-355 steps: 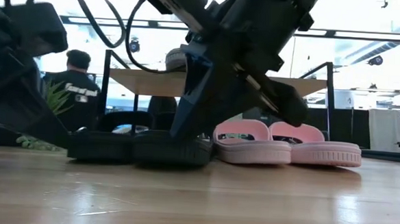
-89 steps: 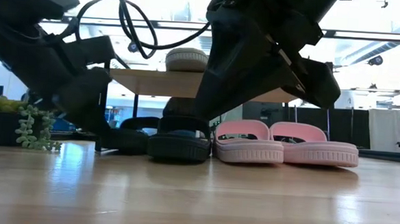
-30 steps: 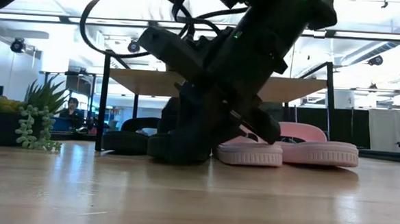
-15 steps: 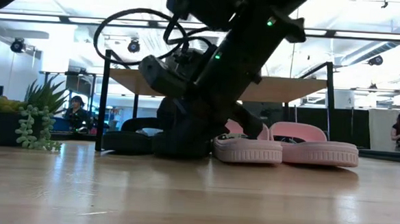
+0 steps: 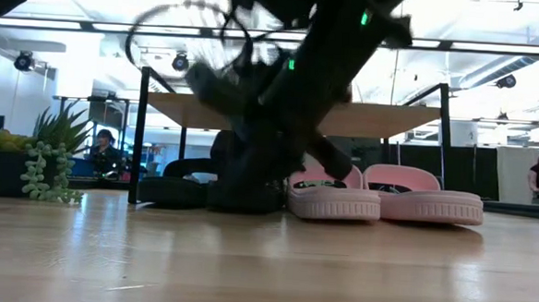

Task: Pick and place slides into the shelf
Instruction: Adjust the pink slides under the shelf

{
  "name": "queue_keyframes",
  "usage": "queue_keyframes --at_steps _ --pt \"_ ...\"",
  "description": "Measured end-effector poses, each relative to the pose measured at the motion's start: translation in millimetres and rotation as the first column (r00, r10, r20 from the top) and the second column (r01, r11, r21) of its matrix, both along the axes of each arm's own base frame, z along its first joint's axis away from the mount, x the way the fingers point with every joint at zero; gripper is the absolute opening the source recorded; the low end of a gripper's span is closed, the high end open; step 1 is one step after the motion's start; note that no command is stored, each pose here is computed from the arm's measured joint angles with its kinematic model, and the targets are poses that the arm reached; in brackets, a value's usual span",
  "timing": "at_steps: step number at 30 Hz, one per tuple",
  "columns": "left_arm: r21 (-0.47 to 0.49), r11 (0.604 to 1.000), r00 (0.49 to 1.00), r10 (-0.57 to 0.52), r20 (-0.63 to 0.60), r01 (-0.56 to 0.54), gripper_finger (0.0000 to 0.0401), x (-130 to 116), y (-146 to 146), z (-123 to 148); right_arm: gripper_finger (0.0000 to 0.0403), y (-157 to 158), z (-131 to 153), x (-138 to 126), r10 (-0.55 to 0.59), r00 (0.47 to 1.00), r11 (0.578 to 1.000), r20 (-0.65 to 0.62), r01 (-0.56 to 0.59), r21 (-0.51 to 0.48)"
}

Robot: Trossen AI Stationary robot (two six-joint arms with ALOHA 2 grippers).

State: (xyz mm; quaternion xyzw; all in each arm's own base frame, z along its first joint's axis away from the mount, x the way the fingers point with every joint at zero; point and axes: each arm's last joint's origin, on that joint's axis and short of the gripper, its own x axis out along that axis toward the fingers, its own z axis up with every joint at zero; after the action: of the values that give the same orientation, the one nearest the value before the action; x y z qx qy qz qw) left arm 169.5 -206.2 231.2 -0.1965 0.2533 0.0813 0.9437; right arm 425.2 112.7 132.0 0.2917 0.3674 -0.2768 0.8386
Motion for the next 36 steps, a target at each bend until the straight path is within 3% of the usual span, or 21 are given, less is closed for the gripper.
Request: queue_keyframes --at_steps 7,16,20,26,36 --pt "0.003 1.0 1.0 -0.001 0.0 0.001 0.0 0.1 0.1 0.0 0.0022 29.1 15.7 -8.7 0.022 1.0 0.999 0.018 -0.023 0.035" --pt "0.014 1.0 1.0 -0.009 -0.003 0.009 0.0 -0.1 0.1 -0.2 0.0022 79.2 17.1 -48.2 -0.138 0.988 0.983 -0.069 0.145 0.116" --pt "0.028 0.999 1.0 -0.017 -0.004 0.017 0.0 -0.2 0.1 -0.4 0.0022 90.9 16.5 -65.0 -0.239 0.968 0.965 -0.076 0.245 0.089" --pt "0.031 0.999 1.0 -0.019 -0.005 0.02 0.0 -0.2 0.1 -0.4 0.0022 79.7 13.9 -75.8 -0.332 0.933 0.943 -0.141 0.334 -0.011" --pt "0.023 1.0 1.0 -0.019 -0.002 0.019 0.0 -0.2 -0.5 -0.2 0.0022 35.8 9.7 -59.8 -0.33 0.921 0.943 -0.205 0.315 -0.102"
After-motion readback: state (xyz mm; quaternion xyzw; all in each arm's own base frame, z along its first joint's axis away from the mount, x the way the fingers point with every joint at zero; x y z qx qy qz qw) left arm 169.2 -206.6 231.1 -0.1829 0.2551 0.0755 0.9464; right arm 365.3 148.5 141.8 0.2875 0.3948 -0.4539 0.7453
